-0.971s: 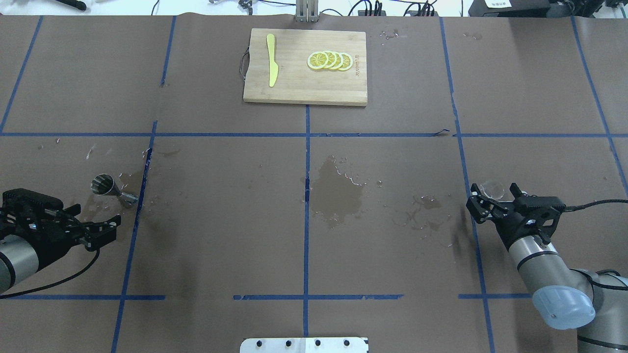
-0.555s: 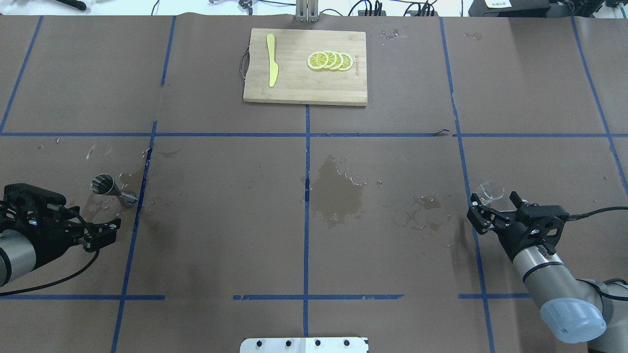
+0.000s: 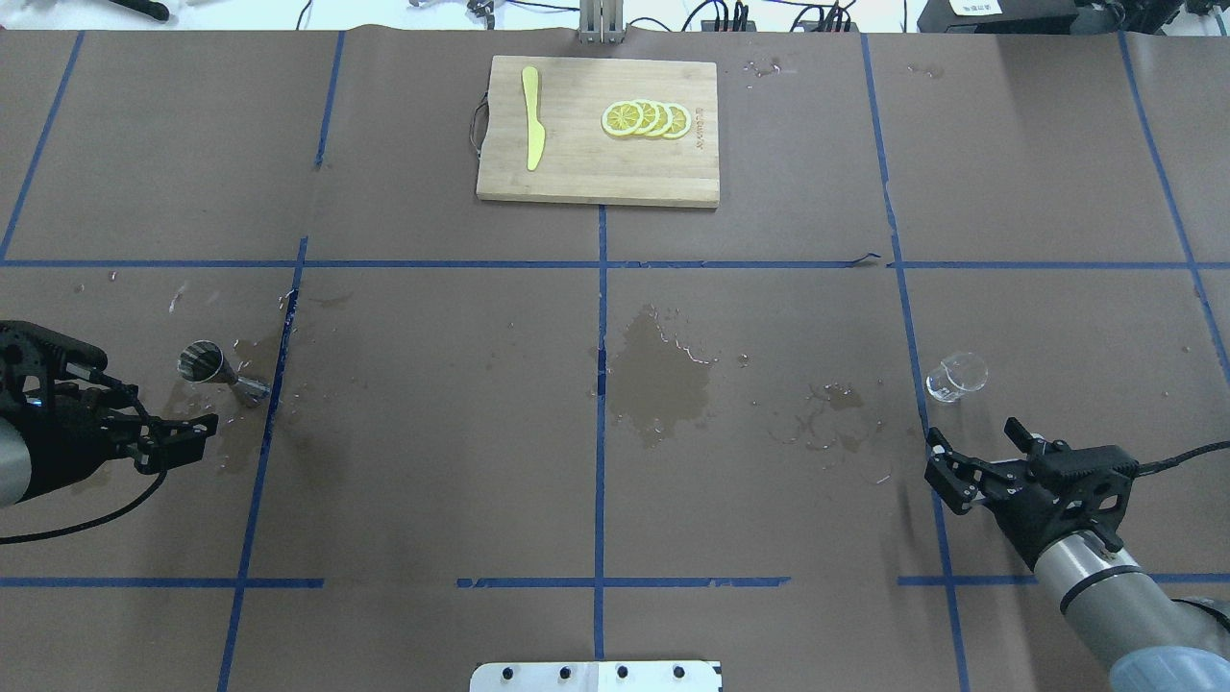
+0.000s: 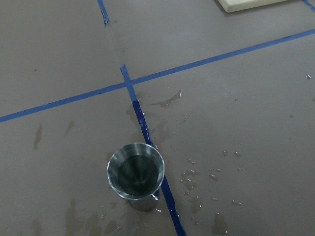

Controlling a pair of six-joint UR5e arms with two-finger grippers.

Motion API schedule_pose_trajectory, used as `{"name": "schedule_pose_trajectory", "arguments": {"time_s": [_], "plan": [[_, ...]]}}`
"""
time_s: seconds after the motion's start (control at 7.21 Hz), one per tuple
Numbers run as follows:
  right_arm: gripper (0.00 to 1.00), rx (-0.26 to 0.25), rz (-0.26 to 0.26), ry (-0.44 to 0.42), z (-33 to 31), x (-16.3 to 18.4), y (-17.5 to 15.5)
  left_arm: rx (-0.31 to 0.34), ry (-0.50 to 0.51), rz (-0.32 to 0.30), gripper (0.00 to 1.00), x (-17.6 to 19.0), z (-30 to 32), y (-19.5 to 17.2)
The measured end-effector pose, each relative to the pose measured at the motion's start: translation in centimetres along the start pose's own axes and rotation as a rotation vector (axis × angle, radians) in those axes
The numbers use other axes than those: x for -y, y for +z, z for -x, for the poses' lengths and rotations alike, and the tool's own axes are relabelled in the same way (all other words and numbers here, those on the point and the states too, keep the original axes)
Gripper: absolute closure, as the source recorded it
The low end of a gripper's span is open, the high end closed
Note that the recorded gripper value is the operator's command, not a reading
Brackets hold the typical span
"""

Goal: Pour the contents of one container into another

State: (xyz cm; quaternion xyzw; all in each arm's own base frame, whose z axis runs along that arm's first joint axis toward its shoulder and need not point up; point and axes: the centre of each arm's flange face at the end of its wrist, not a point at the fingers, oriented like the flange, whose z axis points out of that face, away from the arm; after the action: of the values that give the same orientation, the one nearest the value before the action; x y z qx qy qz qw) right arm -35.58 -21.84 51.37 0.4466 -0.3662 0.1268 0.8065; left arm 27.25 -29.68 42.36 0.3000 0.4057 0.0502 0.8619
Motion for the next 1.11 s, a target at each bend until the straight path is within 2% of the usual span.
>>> {"name": "schedule_pose_trajectory", "arguments": {"time_s": [0.28,0.42,1.11], "plan": [[0.0,0.041,0.042,0.004,1.2,0.8,-2.3,0.003,0.007,0.005,0.0,0.4,0.1,-0.3],[0.0,0.042,0.061,-0.006,1.2,1.2,-2.9,0.02,0.03,0.016,0.0,0.9,0.1,-0.7],[0.0,0.048,0.208,-0.033,1.2,3.3,-5.3,0.042,0.164,0.151,0.0,4.5,3.4,-3.8]]}}
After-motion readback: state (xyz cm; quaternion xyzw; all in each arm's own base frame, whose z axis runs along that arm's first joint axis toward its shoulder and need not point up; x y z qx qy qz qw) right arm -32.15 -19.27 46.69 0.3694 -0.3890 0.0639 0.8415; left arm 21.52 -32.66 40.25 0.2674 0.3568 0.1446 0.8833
